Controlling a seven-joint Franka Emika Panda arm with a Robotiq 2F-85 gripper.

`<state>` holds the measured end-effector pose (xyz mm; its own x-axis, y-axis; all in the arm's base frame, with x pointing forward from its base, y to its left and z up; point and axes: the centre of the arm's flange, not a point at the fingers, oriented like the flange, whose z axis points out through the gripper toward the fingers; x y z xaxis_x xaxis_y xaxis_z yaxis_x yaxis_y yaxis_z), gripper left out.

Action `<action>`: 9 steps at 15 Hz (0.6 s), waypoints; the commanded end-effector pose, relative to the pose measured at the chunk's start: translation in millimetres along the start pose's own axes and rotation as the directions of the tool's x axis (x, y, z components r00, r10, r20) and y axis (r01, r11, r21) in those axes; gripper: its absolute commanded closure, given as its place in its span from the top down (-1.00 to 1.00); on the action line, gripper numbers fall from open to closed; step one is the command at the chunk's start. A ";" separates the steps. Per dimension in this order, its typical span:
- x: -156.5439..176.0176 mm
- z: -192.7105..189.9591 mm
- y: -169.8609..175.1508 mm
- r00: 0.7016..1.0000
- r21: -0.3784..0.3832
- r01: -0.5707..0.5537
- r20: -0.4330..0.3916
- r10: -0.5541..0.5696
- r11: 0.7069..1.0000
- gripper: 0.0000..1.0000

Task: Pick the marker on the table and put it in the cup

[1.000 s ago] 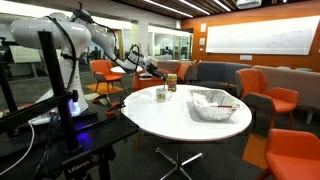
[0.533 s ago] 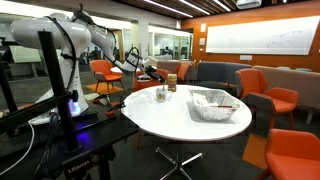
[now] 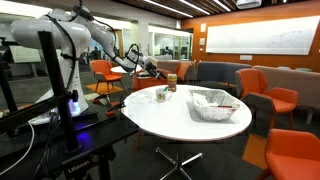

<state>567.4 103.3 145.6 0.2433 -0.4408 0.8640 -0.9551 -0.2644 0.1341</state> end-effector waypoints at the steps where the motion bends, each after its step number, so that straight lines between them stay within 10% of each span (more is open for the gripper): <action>1: 17.2 -9.6 11.9 0.997 0.023 -0.024 0.070 0.022 0.999 1.00; 9: 53.9 -32.3 32.1 0.975 0.050 -0.036 0.221 0.024 0.998 1.00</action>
<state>559.6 102.1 191.5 0.2134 -0.5648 0.7972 -0.9647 -0.2506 0.0807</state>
